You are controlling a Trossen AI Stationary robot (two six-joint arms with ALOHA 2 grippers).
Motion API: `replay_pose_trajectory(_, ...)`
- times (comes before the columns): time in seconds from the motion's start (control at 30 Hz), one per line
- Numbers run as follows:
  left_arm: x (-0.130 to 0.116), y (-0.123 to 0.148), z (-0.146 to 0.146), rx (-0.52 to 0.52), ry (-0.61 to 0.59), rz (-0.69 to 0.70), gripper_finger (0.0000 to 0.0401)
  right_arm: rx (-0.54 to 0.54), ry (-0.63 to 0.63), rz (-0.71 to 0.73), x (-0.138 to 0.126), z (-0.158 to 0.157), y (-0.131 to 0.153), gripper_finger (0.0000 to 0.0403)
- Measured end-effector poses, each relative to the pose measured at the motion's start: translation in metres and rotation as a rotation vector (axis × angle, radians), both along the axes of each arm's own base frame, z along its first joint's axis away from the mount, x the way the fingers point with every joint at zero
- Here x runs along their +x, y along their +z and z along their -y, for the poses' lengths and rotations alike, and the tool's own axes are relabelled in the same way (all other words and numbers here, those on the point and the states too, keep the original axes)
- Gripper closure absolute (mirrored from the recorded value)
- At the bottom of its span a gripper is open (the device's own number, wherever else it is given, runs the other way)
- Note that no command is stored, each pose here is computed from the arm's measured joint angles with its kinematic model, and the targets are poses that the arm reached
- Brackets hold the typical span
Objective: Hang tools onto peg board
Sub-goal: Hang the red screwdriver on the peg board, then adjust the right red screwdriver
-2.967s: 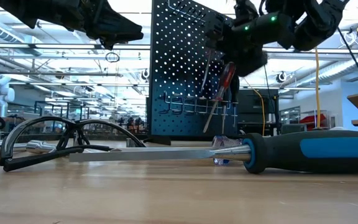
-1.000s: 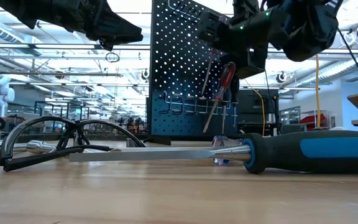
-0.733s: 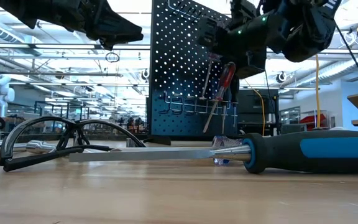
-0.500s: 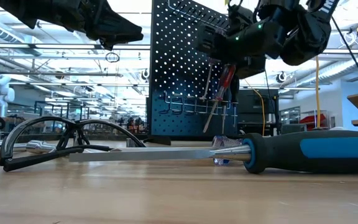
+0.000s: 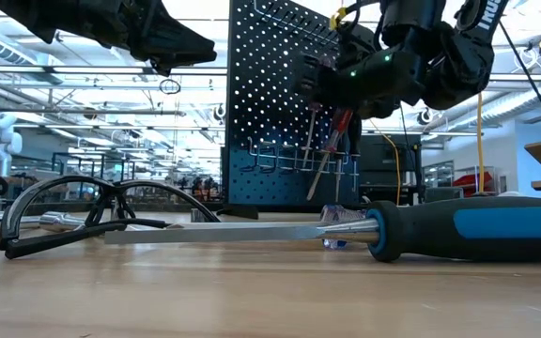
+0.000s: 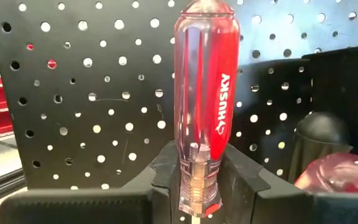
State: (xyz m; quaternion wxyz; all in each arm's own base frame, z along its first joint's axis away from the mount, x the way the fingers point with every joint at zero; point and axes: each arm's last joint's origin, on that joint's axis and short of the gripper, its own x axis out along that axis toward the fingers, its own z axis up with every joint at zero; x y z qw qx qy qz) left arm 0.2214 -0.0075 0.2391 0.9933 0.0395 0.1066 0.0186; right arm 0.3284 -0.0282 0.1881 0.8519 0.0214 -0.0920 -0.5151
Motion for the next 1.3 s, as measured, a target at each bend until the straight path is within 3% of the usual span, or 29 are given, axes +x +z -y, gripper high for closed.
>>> replay_pose_trajectory(0.57, 0.0, 0.0, 0.0, 0.0, 0.005, 0.0, 0.028, 0.061, 0.012, -0.059, 0.003, 0.01, -0.014, 0.0334)
replay_pose_trajectory(0.93, 0.0, 0.0, 0.0, -0.002, 0.005, 0.0, 0.028, 0.061, 0.011, -0.086, 0.003, 0.01, -0.016, 0.0178)
replay_pose_trajectory(1.3, 0.0, -0.001, 0.0, 0.0, 0.005, -0.008, 0.028, 0.019, 0.078, -0.187, 0.005, -0.016, -0.018, 0.0166)
